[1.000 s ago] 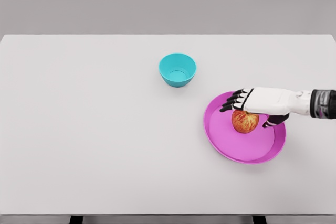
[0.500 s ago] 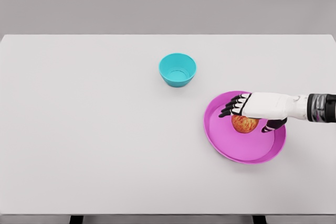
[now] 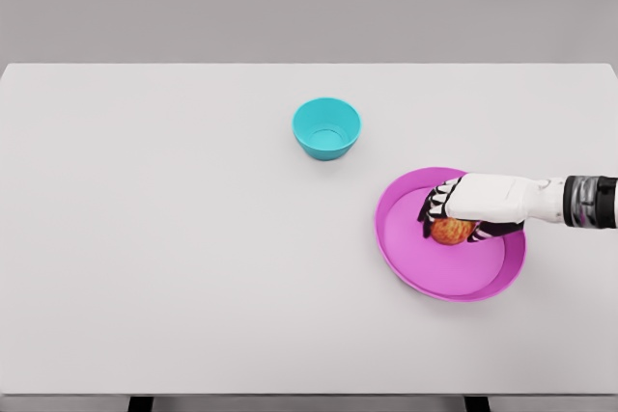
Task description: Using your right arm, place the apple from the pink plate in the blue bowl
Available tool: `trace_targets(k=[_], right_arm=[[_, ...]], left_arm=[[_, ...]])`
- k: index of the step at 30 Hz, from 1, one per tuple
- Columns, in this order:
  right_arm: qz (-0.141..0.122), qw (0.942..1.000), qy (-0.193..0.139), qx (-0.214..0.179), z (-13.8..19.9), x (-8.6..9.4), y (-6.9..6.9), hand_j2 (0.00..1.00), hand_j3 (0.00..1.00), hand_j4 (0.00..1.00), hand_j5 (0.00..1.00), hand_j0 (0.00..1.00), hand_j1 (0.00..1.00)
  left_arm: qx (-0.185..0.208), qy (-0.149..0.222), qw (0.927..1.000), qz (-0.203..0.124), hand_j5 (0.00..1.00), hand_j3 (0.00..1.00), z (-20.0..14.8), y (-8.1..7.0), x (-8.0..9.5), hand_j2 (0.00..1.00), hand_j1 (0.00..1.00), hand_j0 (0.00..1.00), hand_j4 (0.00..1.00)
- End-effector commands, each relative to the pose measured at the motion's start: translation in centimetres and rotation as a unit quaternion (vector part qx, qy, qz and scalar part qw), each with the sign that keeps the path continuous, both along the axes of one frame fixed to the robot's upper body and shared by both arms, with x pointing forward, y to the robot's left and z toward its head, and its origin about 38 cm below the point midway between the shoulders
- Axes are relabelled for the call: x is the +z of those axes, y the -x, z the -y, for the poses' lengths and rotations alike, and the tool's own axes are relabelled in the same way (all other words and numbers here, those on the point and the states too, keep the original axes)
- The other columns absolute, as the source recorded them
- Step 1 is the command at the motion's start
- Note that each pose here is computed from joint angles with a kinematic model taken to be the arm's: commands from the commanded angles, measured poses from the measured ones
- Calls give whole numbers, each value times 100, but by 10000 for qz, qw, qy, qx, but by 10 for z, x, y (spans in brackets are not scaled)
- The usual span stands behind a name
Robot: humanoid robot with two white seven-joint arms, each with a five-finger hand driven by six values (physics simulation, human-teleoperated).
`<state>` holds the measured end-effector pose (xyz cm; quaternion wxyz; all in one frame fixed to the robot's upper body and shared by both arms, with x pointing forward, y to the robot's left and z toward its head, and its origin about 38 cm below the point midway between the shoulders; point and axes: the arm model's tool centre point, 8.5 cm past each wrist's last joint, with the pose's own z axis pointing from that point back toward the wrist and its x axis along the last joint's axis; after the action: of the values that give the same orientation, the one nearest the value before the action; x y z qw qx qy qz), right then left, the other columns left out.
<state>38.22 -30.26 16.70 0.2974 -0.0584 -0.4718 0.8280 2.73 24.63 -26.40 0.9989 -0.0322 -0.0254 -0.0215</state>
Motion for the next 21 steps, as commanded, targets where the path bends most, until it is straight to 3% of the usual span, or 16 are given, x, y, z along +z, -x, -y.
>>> trace_targets(k=[1,15,21], right_arm=[[16,9999,80,62,0,-1,1,49,49,49,49,49,49],[328,9994,33,45,-3,22,-15,46,46,46,46,46,46],[496,9987,-60,-102,-3,35,-35,46,46,46,46,46,46]], left_arm=[[1,1,10000,-8,100,100,0,1,0,100,100,100,100],[1,1,10000,-8,100,100,0,1,0,100,100,100,100],[1,1,10000,-8,100,100,0,1,0,100,100,100,100]])
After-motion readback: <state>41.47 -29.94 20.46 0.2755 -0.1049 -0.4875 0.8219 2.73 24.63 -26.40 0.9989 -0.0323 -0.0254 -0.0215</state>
